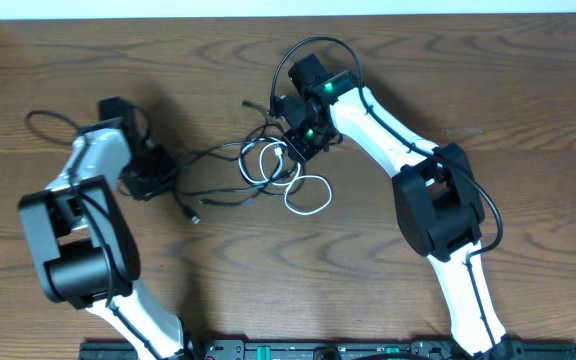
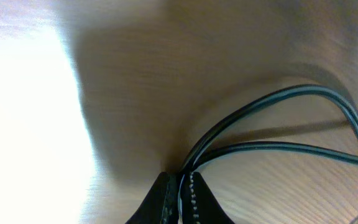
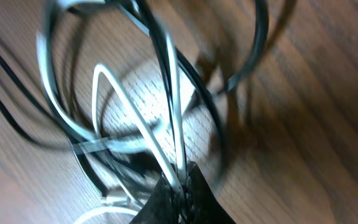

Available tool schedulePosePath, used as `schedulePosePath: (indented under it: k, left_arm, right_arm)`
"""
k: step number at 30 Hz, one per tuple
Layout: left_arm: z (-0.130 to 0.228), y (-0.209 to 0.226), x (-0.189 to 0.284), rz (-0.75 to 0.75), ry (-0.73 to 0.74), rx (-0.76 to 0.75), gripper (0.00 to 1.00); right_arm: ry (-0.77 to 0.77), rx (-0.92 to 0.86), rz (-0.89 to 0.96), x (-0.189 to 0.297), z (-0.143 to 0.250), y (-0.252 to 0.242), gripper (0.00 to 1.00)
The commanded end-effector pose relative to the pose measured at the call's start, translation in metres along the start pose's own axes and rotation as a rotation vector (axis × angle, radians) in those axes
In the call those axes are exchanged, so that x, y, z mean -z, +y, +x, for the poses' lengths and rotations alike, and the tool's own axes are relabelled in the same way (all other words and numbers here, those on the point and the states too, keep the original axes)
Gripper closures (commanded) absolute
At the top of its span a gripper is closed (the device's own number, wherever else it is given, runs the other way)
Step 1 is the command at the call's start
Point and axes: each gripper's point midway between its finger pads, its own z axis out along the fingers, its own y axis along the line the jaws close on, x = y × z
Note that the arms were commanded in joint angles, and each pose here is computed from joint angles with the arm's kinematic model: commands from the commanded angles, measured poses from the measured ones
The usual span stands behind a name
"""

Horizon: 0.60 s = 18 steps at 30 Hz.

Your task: Untangle cables

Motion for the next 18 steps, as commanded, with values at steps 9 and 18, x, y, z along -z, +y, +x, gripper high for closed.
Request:
schedulePosePath:
  k: [9,18]
  left_arm:
    - [-0.014,0.032,0.012,0.038,-0.008,0.185,0.93]
    - [-0.012,0.015,0.012,0.116,0.011,0.155,0.92]
  right_arm:
    - [0.084,0.004,0.589,0.029,0.009,-0.098,0.99]
    - [-0.077,-0.022,0.581,0.035,-0.028,-0.096,0.99]
